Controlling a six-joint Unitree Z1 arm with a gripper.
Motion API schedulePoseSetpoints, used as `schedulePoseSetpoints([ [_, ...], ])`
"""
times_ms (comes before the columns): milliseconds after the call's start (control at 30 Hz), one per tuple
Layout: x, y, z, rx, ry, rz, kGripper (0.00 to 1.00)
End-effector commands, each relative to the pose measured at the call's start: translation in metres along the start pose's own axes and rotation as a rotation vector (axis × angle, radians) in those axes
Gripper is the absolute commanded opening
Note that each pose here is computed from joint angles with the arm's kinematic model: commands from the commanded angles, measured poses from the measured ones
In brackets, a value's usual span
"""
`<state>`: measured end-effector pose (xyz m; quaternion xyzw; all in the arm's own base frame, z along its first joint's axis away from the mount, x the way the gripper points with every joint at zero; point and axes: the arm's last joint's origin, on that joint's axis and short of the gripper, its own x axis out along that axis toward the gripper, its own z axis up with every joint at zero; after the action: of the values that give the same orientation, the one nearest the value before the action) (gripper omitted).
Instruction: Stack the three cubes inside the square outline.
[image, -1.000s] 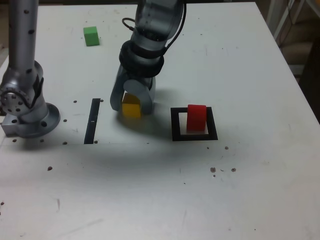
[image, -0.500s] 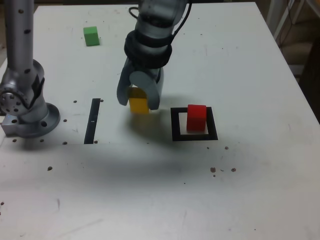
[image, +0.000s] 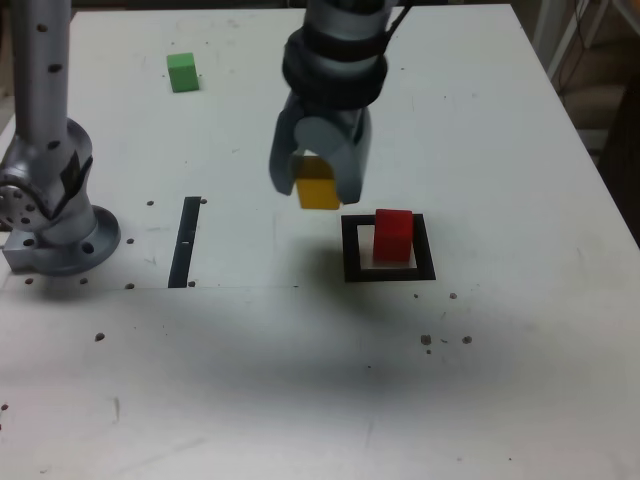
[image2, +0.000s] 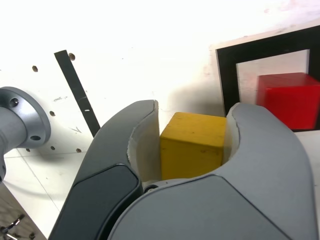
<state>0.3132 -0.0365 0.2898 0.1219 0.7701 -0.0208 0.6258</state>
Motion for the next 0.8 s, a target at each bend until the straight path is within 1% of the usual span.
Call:
schedulePoseSetpoints([
  [0, -0.005, 0.000, 0.006, 0.002, 0.003, 0.008, 0.31],
  [133, -0.012, -0.002, 0.016, 0.013, 0.006, 0.015, 0.31],
  [333, -0.014, -0.009, 0.036, 0.031, -0.001, 0.009, 0.31],
  [500, -0.011, -0.012, 0.052, 0.037, 0.005, 0.004, 0.31],
  [767, -0.001, -0.012, 0.071, 0.040, 0.020, 0.011, 0.31],
])
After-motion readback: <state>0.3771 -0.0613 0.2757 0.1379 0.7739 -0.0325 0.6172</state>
